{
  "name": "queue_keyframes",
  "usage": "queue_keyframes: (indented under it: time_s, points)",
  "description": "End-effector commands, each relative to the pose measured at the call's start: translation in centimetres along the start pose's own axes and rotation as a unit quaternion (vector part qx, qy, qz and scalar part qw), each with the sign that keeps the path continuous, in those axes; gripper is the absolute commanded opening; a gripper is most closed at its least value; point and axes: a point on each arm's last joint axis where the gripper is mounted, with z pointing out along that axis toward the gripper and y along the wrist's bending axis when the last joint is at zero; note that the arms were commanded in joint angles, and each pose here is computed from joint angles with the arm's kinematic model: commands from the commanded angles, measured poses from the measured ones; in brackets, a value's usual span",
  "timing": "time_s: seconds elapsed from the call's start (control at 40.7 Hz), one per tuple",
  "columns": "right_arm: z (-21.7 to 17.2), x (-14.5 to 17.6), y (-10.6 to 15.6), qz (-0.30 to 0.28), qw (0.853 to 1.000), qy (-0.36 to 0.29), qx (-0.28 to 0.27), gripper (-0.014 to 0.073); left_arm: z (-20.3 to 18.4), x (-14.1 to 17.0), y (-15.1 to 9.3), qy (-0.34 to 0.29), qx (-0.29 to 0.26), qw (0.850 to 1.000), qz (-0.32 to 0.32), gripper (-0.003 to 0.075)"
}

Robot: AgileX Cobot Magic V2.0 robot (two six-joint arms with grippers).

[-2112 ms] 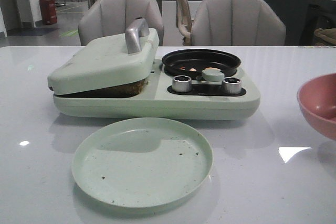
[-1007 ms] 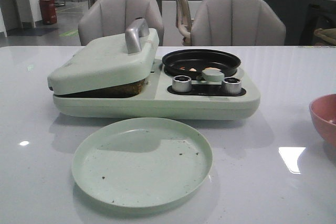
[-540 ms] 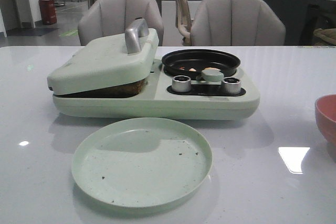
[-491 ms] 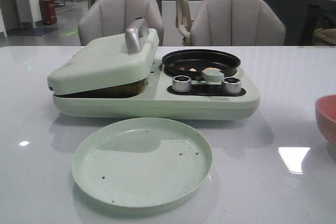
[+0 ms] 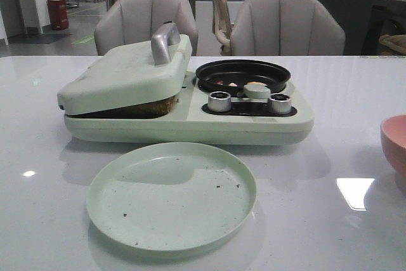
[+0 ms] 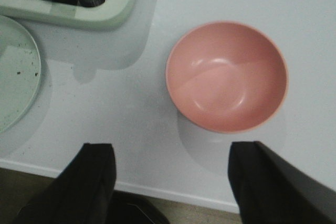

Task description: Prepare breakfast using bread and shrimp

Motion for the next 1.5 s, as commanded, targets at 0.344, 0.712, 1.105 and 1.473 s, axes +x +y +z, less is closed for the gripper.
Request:
queue_keyframes:
  time_s: [0.344, 0.712, 1.105, 1.473]
  points:
    - [-1.0, 3.2, 0.0, -0.002, 0.999, -0.039, 0.003, 0.033, -0.6, -1.4, -0.1, -0.052, 0.011, 0.997, -0.055, 0.0101]
    - [-1.1, 3.0, 0.0, -0.002, 0.999, -0.049, 0.003, 0.0035, -0.6, -1.3, -0.1, -0.047, 0.012, 0.997, -0.057, 0.0101]
    - [-1.1, 3.1, 0.0, -0.002, 0.999, -0.045, 0.002, 0.0035, -0.6, -1.3, -0.1, -0.047, 0.012, 0.997, -0.057, 0.0101]
    - [-1.1, 3.1, 0.0, -0.002, 0.999, -0.045, 0.002, 0.0035, -3.0, -0.8, 1.2, -0.093, -0.04, 0.994, -0.044, 0.0101]
